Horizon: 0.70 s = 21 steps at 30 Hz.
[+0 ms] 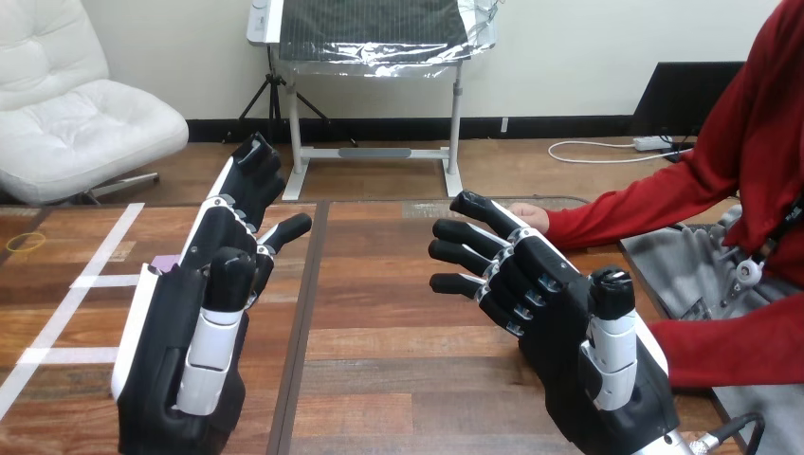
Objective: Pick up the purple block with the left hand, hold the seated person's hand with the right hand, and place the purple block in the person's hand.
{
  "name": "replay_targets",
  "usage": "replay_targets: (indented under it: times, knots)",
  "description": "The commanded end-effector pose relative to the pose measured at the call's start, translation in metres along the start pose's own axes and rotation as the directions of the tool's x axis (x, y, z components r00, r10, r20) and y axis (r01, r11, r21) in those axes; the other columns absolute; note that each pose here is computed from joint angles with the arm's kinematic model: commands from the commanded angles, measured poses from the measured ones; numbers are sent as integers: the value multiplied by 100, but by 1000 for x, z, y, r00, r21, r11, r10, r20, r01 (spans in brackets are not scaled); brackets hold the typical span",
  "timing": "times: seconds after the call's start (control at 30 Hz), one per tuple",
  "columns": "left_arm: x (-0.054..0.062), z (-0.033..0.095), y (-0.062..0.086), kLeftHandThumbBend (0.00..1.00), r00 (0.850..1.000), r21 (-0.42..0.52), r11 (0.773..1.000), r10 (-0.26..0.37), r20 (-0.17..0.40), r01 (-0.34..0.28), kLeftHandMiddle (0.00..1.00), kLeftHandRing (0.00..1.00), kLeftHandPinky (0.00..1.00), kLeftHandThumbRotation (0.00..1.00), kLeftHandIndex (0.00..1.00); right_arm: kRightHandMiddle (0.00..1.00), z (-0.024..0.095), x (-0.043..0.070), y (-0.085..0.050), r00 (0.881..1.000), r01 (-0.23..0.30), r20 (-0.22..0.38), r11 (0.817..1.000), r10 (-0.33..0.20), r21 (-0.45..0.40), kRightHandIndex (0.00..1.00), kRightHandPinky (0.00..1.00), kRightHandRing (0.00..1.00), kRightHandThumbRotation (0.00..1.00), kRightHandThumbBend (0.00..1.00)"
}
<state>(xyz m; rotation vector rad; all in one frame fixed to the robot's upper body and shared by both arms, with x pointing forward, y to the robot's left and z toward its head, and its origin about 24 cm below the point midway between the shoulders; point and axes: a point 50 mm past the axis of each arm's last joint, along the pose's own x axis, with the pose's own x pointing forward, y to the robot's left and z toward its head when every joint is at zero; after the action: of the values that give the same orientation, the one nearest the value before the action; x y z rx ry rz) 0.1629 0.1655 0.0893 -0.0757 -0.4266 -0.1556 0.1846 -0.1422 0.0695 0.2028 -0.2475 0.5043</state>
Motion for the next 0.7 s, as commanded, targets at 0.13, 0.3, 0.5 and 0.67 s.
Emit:
replay_targets:
  times: [0.13,0.3,0.5,0.67]
  knots:
    - [12,11,-2,70,997,-12,1000,-8,83,9,95,96,84,89,94,85,15,15,-1,996,-33,85,999,35,-31,88,78,85,100,89]
    - [12,11,-2,69,996,-7,1000,-8,85,9,95,96,85,88,94,84,16,15,-1,996,-32,84,999,34,-33,88,78,85,100,89]
    - [12,11,-1,70,997,7,1000,-7,78,7,93,94,83,88,93,84,15,15,-1,996,-28,83,999,31,-33,87,78,84,100,89]
    - [13,11,1,71,997,31,1000,-1,73,-1,91,91,78,88,91,84,15,15,0,996,-26,81,999,29,-33,86,77,84,100,89]
